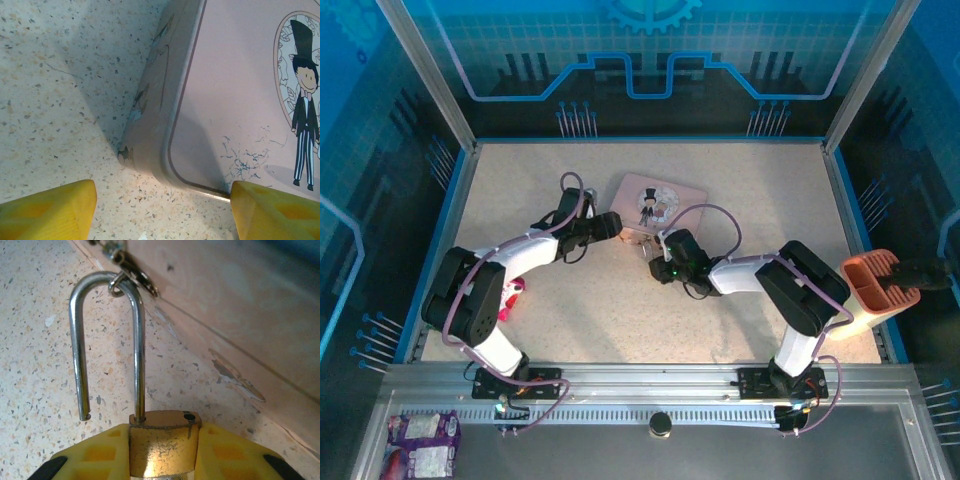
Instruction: Unlock a padlock with a key
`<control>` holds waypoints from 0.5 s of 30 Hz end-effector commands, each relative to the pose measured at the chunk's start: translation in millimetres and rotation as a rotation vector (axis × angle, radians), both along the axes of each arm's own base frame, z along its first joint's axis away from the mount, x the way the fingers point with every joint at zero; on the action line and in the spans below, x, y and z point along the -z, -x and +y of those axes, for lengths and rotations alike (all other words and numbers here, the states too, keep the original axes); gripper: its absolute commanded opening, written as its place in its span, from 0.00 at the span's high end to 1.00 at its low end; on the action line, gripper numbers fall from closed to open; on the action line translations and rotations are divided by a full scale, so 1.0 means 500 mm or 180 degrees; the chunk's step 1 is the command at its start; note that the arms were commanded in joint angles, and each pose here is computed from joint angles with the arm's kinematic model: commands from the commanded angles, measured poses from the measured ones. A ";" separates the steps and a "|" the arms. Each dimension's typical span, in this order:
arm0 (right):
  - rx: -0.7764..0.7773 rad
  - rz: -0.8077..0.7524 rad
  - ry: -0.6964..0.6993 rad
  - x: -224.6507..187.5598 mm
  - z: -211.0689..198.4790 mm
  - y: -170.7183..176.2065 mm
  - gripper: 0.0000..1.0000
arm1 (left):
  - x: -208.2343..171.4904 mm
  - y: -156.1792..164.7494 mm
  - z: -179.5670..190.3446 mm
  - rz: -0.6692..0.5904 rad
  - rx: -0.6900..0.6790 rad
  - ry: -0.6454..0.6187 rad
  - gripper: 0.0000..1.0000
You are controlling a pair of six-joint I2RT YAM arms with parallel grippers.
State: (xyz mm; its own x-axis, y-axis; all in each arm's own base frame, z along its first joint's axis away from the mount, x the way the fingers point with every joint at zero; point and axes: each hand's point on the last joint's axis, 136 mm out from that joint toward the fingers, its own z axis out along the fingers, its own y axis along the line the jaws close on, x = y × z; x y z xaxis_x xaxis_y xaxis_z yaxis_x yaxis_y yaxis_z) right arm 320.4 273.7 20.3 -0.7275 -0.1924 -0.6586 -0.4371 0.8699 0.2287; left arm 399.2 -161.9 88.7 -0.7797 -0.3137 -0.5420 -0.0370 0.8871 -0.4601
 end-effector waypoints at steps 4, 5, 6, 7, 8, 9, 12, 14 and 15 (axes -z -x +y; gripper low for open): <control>0.0136 0.0110 0.0034 0.025 -0.009 -0.006 0.85 | -0.090 -0.029 0.016 -0.0404 0.0053 -0.0047 0.28; 0.0166 0.0103 0.0022 0.025 -0.013 -0.006 0.85 | -0.095 -0.037 0.018 -0.0424 0.0068 -0.0070 0.27; 0.0180 0.0094 0.0002 0.025 -0.015 -0.004 0.86 | -0.096 -0.045 0.019 -0.0433 0.0094 -0.0089 0.27; 0.0173 0.0088 -0.0014 0.023 -0.014 -0.002 0.86 | -0.095 -0.053 0.019 -0.0417 0.0120 -0.0096 0.27; 0.0183 0.0097 -0.0021 0.024 -0.016 0.000 0.87 | -0.094 -0.063 0.018 -0.0400 0.0144 -0.0092 0.27; 0.0182 0.0110 -0.0026 0.026 -0.017 0.002 0.87 | -0.092 -0.073 0.015 -0.0401 0.0176 -0.0073 0.26; 0.0169 0.0136 -0.0081 0.028 -0.015 0.008 0.88 | -0.087 -0.096 -0.003 -0.0398 0.0297 -0.0024 0.26; 0.0160 0.0150 -0.0120 0.029 -0.012 0.011 0.88 | -0.080 -0.107 -0.020 -0.0378 0.0418 0.0023 0.26; 0.0157 0.0145 -0.0143 0.027 -0.010 0.010 0.88 | -0.075 -0.113 -0.027 -0.0362 0.0468 0.0042 0.26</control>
